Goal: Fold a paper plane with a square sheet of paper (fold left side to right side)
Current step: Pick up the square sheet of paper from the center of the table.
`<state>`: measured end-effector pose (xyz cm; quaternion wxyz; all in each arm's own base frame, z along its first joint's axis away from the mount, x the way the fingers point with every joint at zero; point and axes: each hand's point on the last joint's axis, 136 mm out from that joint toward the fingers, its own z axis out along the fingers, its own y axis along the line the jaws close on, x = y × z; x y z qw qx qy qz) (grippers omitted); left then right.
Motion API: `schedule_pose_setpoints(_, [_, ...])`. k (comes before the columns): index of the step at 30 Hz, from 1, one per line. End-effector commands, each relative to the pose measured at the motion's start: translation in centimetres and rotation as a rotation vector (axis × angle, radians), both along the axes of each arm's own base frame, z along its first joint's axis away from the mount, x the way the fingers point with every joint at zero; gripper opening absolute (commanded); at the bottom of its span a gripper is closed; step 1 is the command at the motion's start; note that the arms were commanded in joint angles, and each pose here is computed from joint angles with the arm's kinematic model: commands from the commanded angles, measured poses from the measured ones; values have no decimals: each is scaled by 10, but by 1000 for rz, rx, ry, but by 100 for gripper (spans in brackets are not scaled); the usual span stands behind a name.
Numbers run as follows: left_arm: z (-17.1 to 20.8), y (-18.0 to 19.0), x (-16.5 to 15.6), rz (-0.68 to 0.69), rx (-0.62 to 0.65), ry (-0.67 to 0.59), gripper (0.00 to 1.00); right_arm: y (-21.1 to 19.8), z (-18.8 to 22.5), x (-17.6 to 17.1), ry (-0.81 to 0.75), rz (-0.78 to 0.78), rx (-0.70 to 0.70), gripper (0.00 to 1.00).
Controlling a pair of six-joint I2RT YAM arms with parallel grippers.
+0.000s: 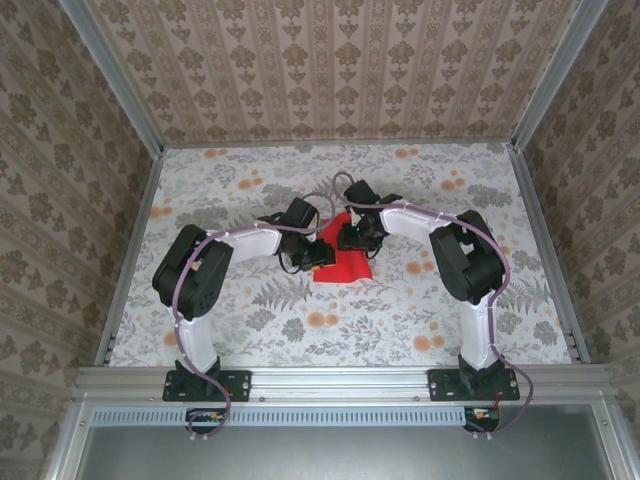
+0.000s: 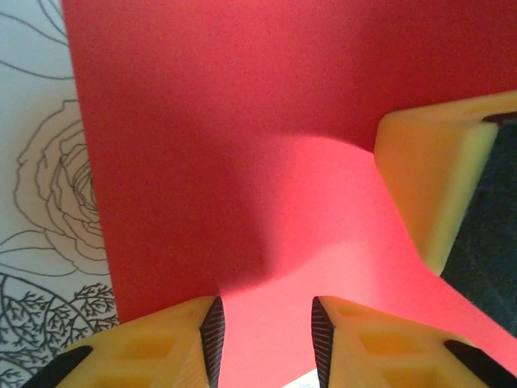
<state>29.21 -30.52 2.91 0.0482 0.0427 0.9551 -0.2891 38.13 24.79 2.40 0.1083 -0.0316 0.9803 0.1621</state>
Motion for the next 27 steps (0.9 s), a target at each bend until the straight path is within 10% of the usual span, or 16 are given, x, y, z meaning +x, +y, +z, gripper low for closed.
schedule_pose_setpoints(1, [24,4,9,12,-23,-71,40,5,19,-7,-6,13,64,37])
schedule_pose_setpoints(15, [141,73,53,150,-387,-365,69,8,111,-1,-204,116,432,30])
schedule_pose_setpoints(27, [271,68,31,-101,-830,-607,89,22,274,-41,-466,427,846,30])
